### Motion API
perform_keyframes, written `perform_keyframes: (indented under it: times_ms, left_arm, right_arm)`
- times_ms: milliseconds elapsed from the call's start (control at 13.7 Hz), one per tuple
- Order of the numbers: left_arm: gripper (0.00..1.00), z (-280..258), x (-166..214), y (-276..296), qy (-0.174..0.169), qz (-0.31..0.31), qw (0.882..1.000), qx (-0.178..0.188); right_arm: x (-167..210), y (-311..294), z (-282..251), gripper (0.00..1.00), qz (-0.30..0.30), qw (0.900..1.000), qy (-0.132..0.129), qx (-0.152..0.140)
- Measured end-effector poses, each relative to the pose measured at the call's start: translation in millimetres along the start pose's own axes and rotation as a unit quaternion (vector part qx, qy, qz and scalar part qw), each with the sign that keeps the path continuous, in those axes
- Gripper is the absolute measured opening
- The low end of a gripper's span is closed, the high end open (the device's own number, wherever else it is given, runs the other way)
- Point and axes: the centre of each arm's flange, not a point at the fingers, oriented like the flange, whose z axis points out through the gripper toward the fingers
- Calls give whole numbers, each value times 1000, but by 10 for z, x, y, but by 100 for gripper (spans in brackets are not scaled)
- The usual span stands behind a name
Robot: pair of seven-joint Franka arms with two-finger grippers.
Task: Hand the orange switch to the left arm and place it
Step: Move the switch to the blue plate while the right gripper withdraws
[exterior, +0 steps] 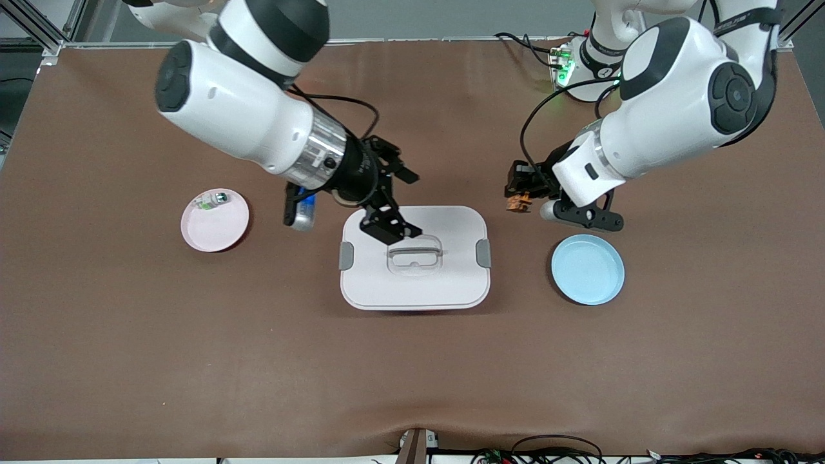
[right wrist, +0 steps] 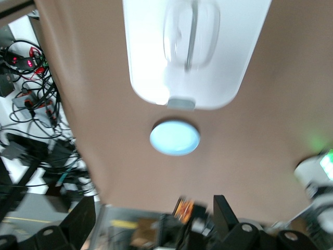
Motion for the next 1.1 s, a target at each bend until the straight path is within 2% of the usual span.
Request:
perform_keyframes:
  times_ms: [220, 366, 513, 586, 732, 879, 952, 1099]
  left_arm:
    - [34, -57, -21, -229, -7, -4, 998, 54]
    - [34, 18, -22, -410, -16, -8, 995, 94]
    - [34, 169, -32, -637, -28, -15, 990, 136]
    - [34, 246, -36, -765, -34, -20, 988, 152]
    - [34, 353, -2, -1072, -34, -34, 983, 176]
    - [34, 441, 59, -1400, -17, -51, 982, 183]
    - [34, 491, 87, -1576, -5, -60, 981, 182]
    - [34, 574, 113, -1874, 20, -92, 980, 177]
  right_arm:
    - [180, 72, -135, 100, -95, 994, 45, -42]
    - [406, 62, -255, 100, -144, 986, 53, -72]
    - [727, 34, -480, 100, -196, 974, 65, -98]
    - [894, 25, -622, 100, -232, 963, 86, -109]
    - [1074, 81, -889, 100, -315, 928, 142, -139]
    - [1155, 171, -1033, 100, -388, 886, 176, -185]
    - [1222, 198, -1118, 100, -422, 863, 184, -206]
    - [1488, 210, -1353, 100, -485, 822, 177, -241]
